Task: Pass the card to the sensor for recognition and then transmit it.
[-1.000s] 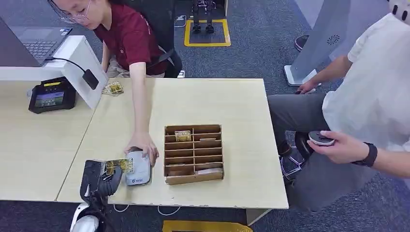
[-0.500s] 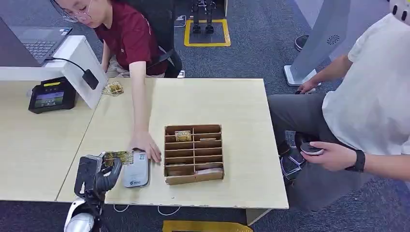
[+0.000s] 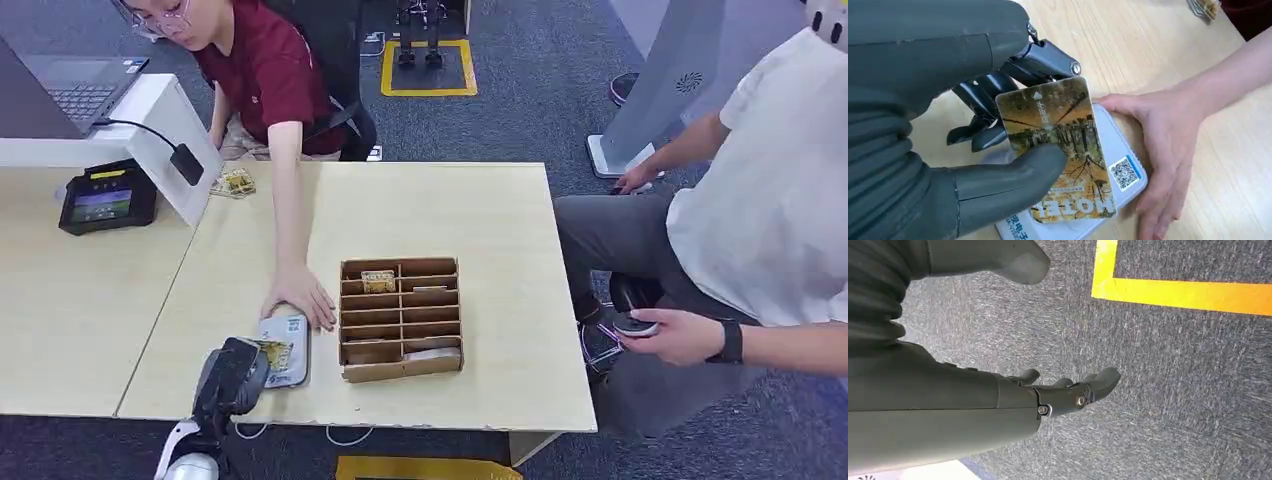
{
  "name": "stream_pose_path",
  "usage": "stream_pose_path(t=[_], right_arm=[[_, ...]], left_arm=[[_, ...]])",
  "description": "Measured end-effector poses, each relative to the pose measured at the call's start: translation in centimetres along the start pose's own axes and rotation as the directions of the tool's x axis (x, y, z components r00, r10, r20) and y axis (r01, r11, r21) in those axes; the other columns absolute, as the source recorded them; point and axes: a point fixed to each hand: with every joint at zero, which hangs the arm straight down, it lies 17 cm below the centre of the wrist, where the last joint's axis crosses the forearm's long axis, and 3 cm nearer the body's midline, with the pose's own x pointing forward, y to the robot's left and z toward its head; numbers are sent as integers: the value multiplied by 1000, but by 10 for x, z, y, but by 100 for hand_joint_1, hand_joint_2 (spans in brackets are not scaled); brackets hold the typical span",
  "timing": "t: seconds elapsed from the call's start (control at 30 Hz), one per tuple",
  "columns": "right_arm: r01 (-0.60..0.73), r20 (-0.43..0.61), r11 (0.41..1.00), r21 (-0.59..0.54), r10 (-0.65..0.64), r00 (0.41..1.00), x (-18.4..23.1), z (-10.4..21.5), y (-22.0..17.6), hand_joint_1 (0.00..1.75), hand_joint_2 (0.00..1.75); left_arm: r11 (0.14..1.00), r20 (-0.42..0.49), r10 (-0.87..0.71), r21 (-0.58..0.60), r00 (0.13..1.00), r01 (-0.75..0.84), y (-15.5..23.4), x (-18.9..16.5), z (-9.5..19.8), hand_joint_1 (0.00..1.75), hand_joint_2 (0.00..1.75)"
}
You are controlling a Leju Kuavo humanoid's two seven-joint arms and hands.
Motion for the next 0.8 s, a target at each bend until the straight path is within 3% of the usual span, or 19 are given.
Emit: stream_pose_path(t=[0.33,0.8], right_arm=[[-9,9,1000,0,9,1000,2,0,0,0,175],[-12,10,1000,-1,12,1000,3,0,0,0,175]], left_arm=[[997,-64,-77,5,995,78,-6,-25,-2,175,175],[997,-76,-75,4,994,76,-9,-28,-5,175,175]])
